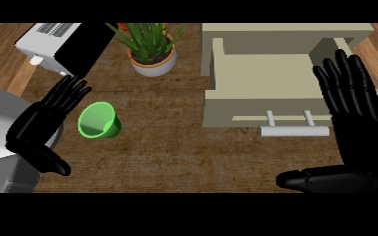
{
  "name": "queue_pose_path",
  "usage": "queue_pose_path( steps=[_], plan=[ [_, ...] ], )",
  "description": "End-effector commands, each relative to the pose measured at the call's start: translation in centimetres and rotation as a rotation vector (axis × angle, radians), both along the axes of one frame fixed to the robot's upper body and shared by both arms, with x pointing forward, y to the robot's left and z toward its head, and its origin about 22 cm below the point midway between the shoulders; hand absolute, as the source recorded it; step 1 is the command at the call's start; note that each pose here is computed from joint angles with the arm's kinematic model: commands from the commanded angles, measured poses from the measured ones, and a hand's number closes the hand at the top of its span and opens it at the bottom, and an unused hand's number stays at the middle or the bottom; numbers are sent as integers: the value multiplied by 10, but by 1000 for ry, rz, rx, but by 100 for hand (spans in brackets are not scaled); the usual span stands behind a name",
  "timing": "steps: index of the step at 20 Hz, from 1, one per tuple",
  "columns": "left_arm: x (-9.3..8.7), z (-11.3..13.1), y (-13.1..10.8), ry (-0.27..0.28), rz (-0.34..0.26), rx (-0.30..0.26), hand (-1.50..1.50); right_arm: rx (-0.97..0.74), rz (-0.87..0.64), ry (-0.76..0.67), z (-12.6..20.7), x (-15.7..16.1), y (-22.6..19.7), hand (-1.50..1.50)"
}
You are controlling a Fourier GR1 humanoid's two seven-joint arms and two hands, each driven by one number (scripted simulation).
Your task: Pick up the cup, place it into the drawer and close the drawer
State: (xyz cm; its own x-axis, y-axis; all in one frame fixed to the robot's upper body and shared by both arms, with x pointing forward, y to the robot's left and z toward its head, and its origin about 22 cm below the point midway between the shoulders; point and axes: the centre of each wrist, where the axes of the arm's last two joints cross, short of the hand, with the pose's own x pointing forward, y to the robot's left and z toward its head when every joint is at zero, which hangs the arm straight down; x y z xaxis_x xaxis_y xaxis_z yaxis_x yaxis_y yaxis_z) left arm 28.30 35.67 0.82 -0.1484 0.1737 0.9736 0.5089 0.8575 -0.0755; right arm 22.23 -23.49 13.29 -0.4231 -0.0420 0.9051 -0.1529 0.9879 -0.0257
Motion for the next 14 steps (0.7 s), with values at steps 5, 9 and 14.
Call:
queue_pose_path(
  steps=[5, 9, 14],
  plan=[
    [7, -41, 13, 28, 9, 16, -150, 3, 0, -12, -11, 1, 2, -150],
    [1, -57, 15, 57, -5, 49, -150, 3, 16, -1, -21, -9, 14, -150],
    [6, -59, 24, 67, 22, 39, -150, 5, 6, -1, 1, -3, 8, -150]
  ],
)
